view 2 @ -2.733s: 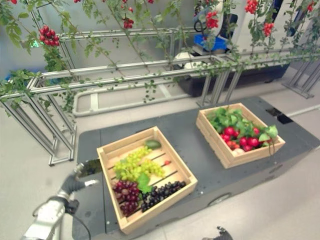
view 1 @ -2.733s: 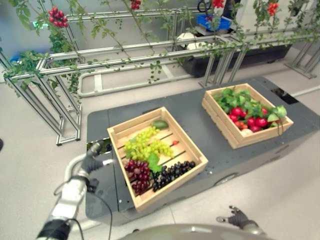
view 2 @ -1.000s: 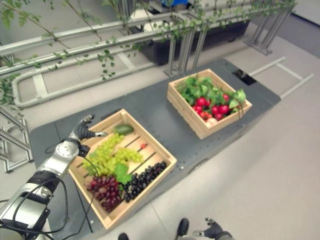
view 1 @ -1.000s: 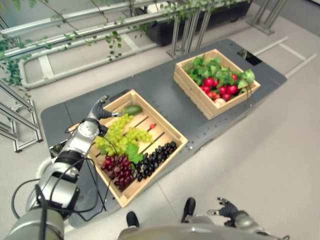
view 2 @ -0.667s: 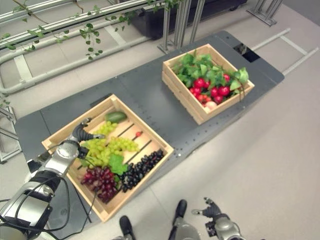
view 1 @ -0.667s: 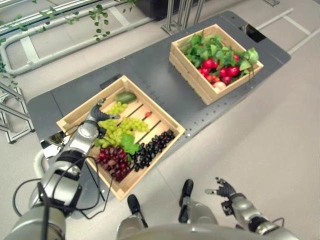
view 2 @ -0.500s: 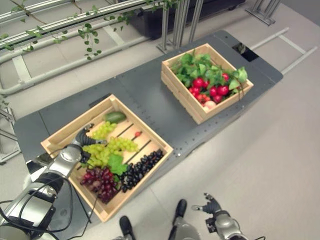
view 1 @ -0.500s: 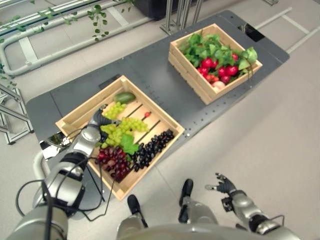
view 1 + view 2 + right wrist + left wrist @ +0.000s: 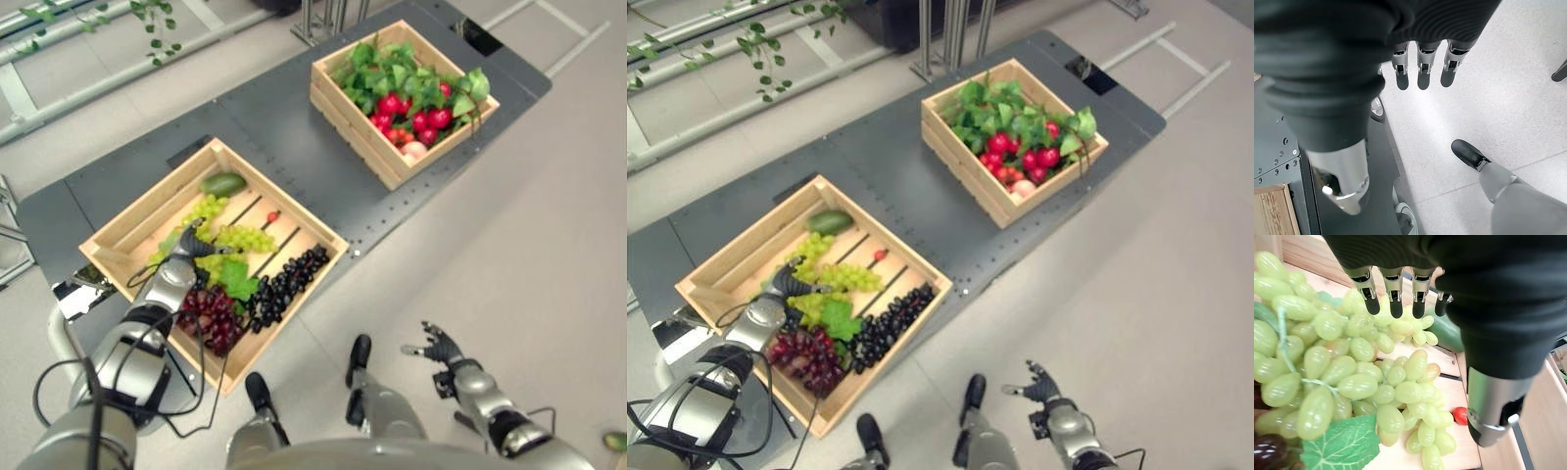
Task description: Pick up the fruits from the basket on one side to the basket on the other side
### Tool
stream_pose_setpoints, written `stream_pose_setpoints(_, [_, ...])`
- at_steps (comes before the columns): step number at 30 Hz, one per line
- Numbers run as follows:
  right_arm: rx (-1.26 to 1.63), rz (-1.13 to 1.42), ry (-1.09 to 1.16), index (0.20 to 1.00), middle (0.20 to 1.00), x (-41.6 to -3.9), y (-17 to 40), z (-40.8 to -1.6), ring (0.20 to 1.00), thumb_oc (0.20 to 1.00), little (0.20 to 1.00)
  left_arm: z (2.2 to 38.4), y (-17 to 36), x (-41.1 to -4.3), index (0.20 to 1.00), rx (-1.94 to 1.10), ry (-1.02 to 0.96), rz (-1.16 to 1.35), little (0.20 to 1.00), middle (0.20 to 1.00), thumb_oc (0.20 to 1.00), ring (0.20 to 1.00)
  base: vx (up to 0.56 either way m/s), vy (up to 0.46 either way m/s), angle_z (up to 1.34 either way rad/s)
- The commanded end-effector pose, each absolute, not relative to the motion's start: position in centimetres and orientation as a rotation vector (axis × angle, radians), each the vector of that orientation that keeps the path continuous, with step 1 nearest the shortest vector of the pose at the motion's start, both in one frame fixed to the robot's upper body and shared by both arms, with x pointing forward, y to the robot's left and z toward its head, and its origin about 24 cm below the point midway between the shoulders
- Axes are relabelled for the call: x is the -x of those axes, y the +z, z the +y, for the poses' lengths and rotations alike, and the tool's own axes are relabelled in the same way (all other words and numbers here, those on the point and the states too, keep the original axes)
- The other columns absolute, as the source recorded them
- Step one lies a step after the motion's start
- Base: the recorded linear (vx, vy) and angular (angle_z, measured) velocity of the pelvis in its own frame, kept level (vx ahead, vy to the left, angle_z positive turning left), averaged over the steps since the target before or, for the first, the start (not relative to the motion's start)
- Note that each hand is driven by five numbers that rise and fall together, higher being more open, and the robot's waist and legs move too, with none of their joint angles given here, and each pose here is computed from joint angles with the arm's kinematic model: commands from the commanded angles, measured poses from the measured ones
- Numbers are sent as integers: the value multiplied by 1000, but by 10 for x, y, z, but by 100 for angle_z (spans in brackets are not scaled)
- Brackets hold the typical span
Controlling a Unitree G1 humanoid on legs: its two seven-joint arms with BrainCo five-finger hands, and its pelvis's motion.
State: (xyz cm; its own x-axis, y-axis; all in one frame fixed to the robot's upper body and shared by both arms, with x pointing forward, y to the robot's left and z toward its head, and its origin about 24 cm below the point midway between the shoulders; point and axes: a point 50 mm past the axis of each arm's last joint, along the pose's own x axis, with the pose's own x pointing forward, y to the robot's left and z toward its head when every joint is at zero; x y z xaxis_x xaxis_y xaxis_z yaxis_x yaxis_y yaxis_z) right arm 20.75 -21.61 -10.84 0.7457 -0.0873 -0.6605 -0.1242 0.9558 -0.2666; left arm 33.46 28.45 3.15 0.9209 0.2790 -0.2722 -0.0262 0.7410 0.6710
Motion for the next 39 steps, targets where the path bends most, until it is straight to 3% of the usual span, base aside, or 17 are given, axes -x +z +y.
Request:
stream_pose_setpoints(1, [302, 611, 44, 1000, 1000, -230, -93, -204, 1000, 1000, 1000, 291, 53, -344, 1000, -711, 220, 297, 1000, 1000, 1000, 1000, 36, -41, -5])
stream_pose_setpoints(26, [284, 524, 48, 1000, 1000, -238, -80, -202, 1000, 1000, 1000, 285, 47, -342, 1000, -692, 221, 283, 1000, 1000, 1000, 1000, -1, -5, -7])
stream_pose_setpoints(39, [239, 488, 20, 1000, 1000, -245, -73, -203, 1000, 1000, 1000, 311, 17, -317, 1000, -699, 267, 469, 1000, 1000, 1000, 1000, 38, -7, -4])
